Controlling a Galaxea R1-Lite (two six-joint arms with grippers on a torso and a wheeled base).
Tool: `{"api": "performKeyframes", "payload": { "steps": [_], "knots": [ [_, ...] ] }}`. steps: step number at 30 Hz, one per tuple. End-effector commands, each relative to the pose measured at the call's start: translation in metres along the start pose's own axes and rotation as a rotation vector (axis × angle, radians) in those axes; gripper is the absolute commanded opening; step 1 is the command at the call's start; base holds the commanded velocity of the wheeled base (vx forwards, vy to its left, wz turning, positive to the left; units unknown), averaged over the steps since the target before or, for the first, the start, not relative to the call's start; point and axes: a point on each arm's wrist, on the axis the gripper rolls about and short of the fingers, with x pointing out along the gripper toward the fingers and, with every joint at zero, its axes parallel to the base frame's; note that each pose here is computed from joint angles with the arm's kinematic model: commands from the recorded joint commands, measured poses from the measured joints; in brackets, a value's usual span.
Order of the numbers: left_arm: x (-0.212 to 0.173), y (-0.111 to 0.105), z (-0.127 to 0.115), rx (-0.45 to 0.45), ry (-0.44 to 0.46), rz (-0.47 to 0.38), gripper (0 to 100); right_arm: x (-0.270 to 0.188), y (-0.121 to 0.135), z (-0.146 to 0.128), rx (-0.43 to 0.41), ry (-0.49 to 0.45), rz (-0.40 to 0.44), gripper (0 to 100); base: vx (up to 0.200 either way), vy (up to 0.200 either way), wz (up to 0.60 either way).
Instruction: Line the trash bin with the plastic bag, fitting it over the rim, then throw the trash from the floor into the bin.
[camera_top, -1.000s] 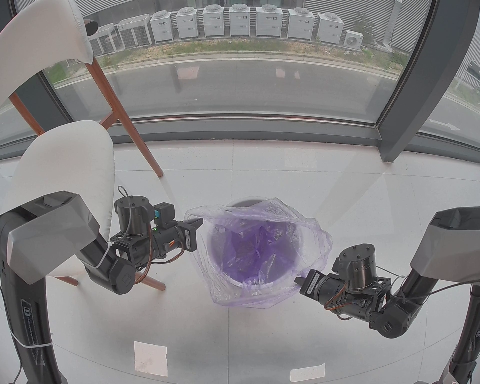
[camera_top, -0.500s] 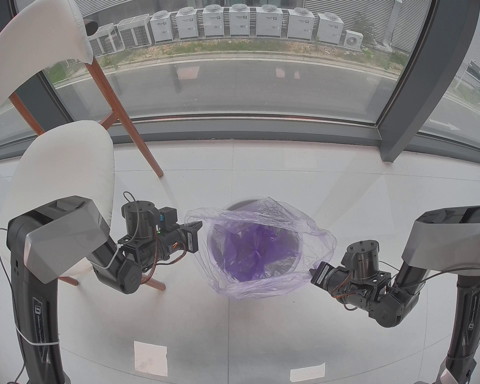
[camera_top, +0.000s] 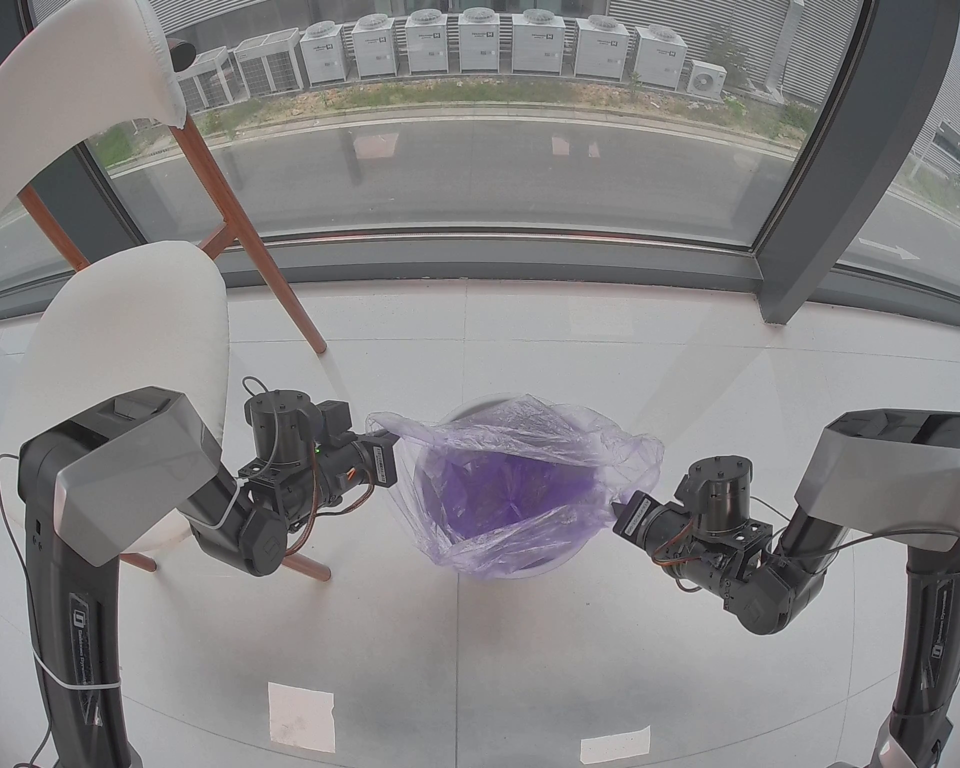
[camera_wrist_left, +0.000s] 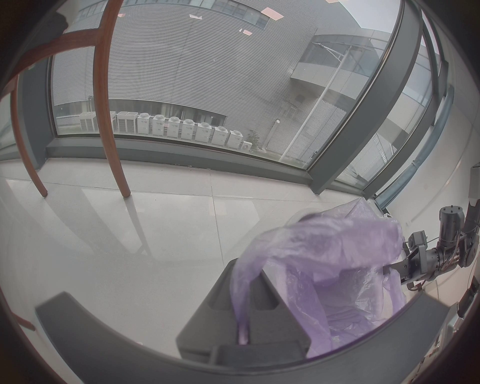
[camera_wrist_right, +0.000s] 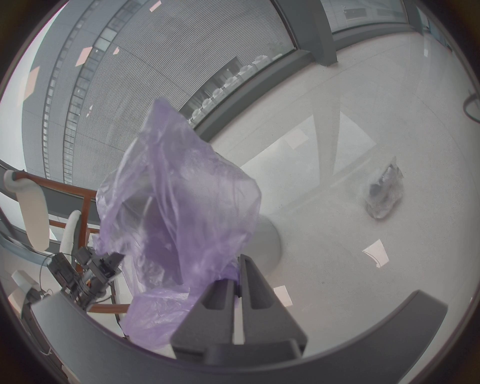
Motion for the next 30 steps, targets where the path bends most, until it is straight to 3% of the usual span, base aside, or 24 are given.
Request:
{"api": "performKeyframes", "payload": {
  "steps": [1,9,16,19,23,30],
  "knots": [
    [0.003,0.001,0.006,0.002,-0.018,-0.002,0,0.001,0.01,0.019,0.008,-0.062,0.041,0,0.0,0.0,0.0],
    [0.013,-0.003,0.024,-0.015,-0.087,-0.017,0,-0.004,0.023,0.047,0.016,-0.11,0.134,0,0.0,0.0,0.0],
    [0.014,-0.003,0.029,-0.015,-0.117,-0.021,0,-0.001,0.027,0.056,0.018,-0.136,0.153,0,0.0,0.0,0.0],
    [0.005,-0.001,0.028,-0.04,-0.098,-0.02,0,-0.002,0.024,0.052,0.016,-0.123,0.142,0,0.0,-0.2,0.0],
    [-0.017,-0.003,0.04,-0.035,-0.099,-0.047,0,-0.005,0.022,0.049,0.016,-0.111,0.135,0,0.2,-0.2,0.0],
    [-0.018,-0.013,0.041,-0.031,-0.1,-0.068,0,-0.012,0.021,0.047,-0.016,-0.1,0.123,0,0.2,-0.2,0.0]
  ]
}}
